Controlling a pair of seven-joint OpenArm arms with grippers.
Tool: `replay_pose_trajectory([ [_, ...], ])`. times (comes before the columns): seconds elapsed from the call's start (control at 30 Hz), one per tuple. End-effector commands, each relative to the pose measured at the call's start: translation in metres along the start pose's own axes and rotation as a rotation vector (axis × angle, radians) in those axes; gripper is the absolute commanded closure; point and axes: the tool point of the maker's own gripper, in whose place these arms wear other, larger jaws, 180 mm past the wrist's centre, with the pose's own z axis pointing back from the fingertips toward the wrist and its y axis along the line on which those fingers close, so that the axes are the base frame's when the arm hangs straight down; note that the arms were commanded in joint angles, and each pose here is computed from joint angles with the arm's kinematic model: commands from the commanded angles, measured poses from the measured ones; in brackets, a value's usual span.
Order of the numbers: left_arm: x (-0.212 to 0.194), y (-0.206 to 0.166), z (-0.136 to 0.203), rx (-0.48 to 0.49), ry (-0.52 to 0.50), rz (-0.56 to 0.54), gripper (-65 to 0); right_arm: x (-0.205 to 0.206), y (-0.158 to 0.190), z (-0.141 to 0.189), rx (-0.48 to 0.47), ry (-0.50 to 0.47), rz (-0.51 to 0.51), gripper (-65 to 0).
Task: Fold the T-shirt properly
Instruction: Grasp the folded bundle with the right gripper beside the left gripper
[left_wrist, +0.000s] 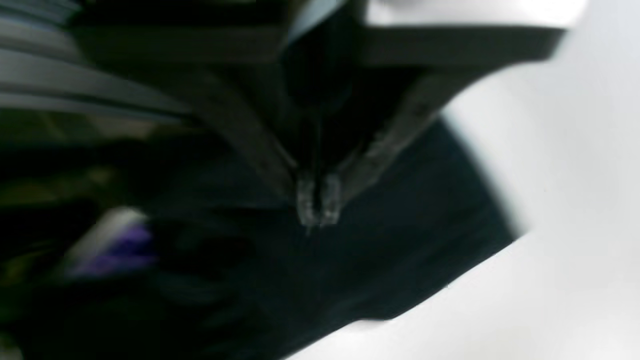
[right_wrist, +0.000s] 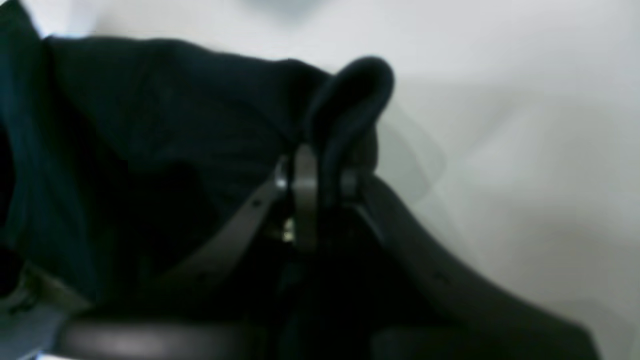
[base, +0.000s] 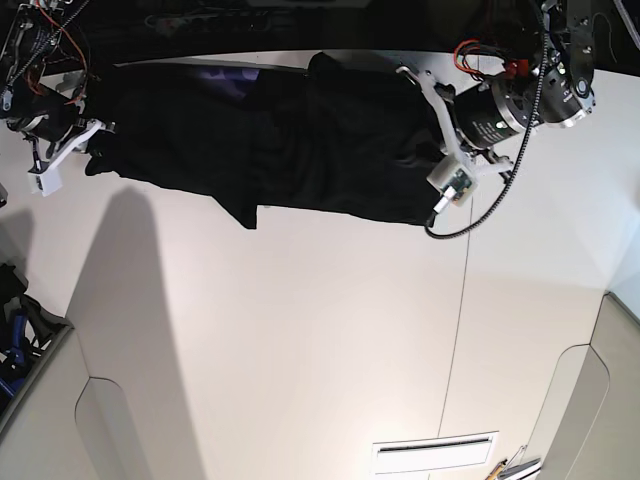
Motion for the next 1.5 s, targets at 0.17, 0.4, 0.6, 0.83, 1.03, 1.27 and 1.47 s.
replay_pose_trajectory([
  [0.17,-0.081,0.063,-0.008,0.145,0.159,0.228,0.0,0.030,0.046,0.019,0.205,-0.087,0.061,0.0],
  [0.4,-0.109,0.060,-0.017,0.099,0.181,0.358,0.0,0.049,0.139,0.054,0.601,-0.208,0.112,0.0],
  [0.6,-0.108,0.059,-0.017,0.093,0.179,0.351,0.0,0.028,0.226,0.040,0.839,-0.174,0.135,0.0],
  [0.83,-0.109,0.058,-0.017,0.088,0.183,0.348,0.0,0.022,0.313,0.003,0.871,-0.198,0.190,0.0],
  [1.03,-0.109,0.058,-0.017,0.088,0.184,0.348,0.0,0.020,0.375,0.000,0.938,-0.184,0.375,0.0],
  [1.27,-0.110,0.058,-0.017,0.087,0.190,0.348,0.0,0.035,0.402,-0.030,0.823,-0.231,0.507,0.0],
  [1.47,-0.109,0.057,-0.017,0.079,0.181,0.356,0.0,0.034,0.401,-0.065,0.808,-0.168,0.460,0.0],
])
